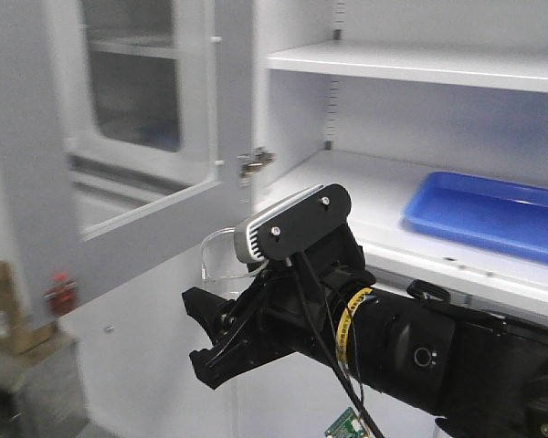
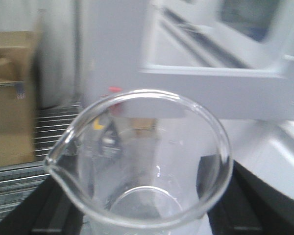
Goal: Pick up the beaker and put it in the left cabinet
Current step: 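Extend the right gripper into the cabinet over the blue tray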
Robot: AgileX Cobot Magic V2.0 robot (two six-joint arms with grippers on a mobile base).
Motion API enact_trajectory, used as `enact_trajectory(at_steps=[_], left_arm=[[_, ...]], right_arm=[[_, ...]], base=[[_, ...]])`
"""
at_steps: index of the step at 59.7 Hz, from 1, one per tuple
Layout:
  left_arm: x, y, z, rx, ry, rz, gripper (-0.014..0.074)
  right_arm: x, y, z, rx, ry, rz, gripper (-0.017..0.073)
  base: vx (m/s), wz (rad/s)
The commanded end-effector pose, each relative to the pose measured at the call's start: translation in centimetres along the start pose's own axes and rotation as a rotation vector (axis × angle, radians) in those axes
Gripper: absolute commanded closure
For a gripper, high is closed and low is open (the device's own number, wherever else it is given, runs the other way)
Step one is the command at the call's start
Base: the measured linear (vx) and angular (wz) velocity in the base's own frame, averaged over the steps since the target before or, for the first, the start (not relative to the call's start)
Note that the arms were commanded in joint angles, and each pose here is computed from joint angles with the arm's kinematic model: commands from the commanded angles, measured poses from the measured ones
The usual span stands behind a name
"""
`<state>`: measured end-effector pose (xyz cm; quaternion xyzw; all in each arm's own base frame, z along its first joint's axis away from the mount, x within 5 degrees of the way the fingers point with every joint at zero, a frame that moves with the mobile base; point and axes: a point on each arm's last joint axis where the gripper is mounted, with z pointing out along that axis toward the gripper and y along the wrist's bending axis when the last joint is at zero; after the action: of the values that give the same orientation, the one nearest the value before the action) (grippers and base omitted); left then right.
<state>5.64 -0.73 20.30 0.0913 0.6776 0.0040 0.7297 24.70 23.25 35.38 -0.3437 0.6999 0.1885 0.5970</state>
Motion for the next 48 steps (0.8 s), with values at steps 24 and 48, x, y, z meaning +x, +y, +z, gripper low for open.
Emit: enact_trajectory(at_steps=[24, 48], left_arm=[[-0.26, 0.00, -0.13, -0.007, -0.077, -0.006, 0.0592], [-0.26, 0.00, -0.13, -0.007, -0.077, -0.006, 0.0592]], right_arm=[[-2.64, -0.13, -1.33, -0.022, -0.114, -0.001, 0.0561], [-2.61, -0.16, -1.33, -0.019, -0.110, -0.001, 0.0561]], base=[[0.30, -0.56], [0.28, -0.45]])
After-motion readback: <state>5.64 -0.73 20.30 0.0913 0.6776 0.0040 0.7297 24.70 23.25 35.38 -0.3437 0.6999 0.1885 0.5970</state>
